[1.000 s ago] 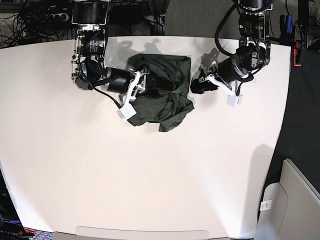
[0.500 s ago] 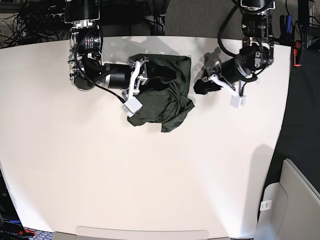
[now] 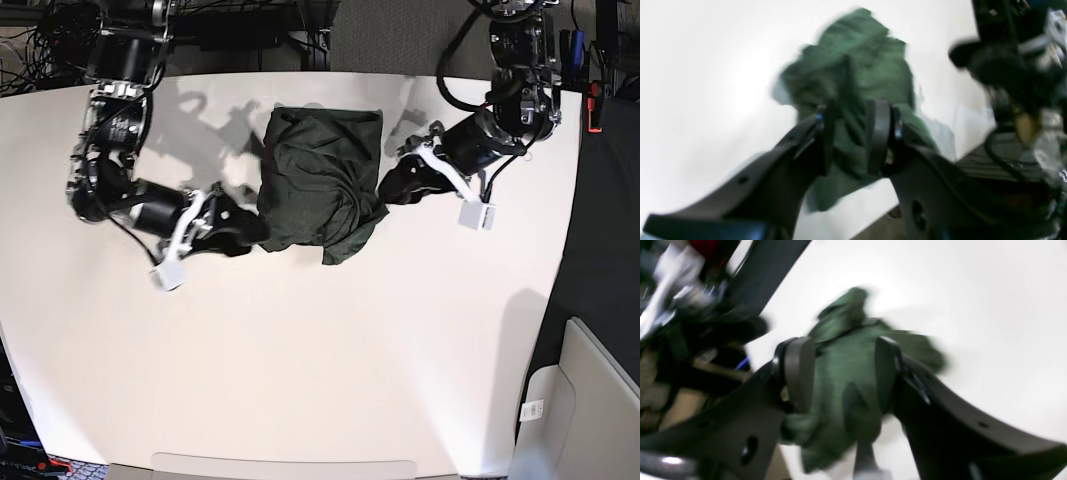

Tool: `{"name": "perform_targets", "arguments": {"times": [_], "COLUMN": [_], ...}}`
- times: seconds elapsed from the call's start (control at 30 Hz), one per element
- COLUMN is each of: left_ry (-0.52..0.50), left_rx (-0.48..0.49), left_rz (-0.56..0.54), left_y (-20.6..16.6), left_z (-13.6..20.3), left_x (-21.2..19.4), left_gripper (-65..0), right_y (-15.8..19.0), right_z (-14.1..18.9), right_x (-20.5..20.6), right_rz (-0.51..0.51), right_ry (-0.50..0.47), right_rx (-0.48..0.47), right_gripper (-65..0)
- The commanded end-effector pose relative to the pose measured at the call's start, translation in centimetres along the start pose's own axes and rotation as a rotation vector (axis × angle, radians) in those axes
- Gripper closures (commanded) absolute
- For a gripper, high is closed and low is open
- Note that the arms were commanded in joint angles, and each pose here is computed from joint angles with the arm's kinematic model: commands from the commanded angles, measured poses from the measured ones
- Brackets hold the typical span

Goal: Fold the T-shirt properly

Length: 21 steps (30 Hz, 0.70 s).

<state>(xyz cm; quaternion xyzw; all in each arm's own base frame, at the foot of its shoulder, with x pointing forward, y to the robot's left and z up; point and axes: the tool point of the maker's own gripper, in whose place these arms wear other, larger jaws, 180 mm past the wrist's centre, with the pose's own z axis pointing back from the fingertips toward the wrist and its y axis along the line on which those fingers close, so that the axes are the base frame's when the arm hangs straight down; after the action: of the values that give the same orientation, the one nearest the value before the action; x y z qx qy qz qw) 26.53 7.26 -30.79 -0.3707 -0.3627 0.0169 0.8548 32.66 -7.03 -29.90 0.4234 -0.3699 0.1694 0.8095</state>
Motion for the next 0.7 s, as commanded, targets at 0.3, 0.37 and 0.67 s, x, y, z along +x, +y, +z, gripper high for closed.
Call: {"name": "perform_targets", "arguments": {"times": [0.3, 0.37, 0.67], "left_ry": [0.085, 0.086, 0.067], "left_rx": [-0.218, -0.242, -0.323], "left_rz": [-0.010, -0.001, -0.018], "left_y": [-7.4, -8.3, -11.4], "left_z": [-2.8, -3.1, -4.4], "left_x": [-3.1, -3.4, -2.4], "left_gripper": [-12.0, -7.0, -0.4], "right_y": [-2.3, -2.2, -1.8], "right_z": [0.9, 0.7, -0.4], "right_x": [1.2, 0.7, -0.2], "right_rz": [0.122, 0.129, 0.123], "right_ry": [0.055, 0.076, 0.085], "right_rx": [-0.136, -0.140, -0.133], "right_gripper": [-9.0, -4.7, -4.9]}}
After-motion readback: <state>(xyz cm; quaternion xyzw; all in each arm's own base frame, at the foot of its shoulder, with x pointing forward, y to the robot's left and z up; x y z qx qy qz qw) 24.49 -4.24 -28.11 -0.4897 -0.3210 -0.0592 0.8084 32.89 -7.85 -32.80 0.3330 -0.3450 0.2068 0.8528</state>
